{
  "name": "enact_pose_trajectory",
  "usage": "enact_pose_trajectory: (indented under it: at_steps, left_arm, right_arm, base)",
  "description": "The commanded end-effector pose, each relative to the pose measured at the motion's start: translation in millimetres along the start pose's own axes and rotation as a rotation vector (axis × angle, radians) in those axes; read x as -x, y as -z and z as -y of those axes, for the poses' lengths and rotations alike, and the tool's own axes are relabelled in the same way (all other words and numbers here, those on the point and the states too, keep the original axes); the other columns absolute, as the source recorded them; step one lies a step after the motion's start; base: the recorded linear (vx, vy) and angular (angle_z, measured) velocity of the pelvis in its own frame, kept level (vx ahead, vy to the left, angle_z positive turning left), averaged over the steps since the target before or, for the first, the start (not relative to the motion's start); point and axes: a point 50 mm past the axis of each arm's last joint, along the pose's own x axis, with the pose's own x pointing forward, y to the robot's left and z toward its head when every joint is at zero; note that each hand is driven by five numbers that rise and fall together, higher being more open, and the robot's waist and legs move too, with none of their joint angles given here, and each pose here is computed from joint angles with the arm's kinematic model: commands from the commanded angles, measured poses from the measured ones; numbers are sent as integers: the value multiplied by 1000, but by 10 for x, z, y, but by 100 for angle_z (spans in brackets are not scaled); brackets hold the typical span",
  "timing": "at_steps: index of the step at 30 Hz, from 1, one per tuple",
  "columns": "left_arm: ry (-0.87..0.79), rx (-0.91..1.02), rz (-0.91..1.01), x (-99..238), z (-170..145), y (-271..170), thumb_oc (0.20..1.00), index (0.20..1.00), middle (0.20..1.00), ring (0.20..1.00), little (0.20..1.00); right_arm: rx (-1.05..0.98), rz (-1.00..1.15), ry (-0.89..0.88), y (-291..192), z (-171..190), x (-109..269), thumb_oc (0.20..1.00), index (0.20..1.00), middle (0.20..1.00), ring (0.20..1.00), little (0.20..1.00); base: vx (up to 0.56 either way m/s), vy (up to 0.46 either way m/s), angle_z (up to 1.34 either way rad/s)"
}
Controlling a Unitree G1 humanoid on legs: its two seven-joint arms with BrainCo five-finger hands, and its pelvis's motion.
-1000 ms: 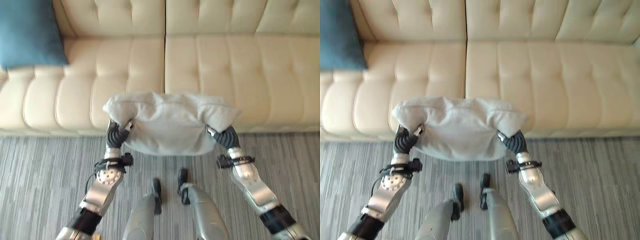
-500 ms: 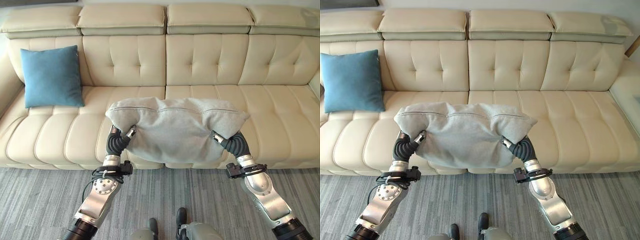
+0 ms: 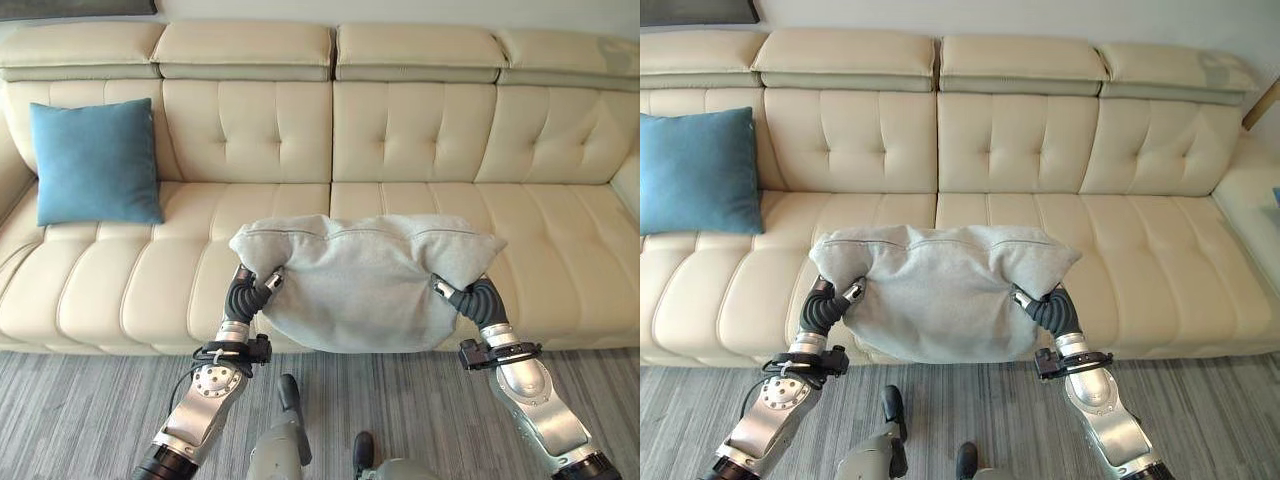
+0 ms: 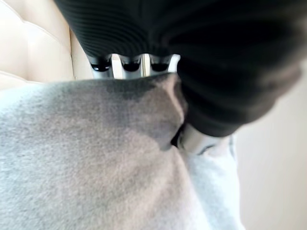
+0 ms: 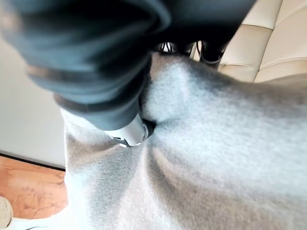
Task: Pick up all the scattered cushions and arrange them neatly on the sofa.
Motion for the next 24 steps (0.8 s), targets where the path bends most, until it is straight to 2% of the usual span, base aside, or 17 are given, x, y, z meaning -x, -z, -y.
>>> enact_pose_trajectory:
  at_steps: [1,12,24]
  left_arm:
    - [152,60,236,-47,210,-424,200,200,200,200,200]
    - [160,28,260,-125,169,-457,200,200,200,200,200]
    - [152,38,225,-144,234,-353,200,200,200,200,200]
  right_arm:
    - [-115,385,-124,-686,-275,-186,200,200,200,200,200]
    - [-112,504,-242,-939,-500,-357,200,200,200,200,200]
    - [-108,432,-217,-780,-369,-289,200,200,200,200,200]
  base:
    - [308,248,-68]
    - [92,67,-20]
    - [109,-153,26]
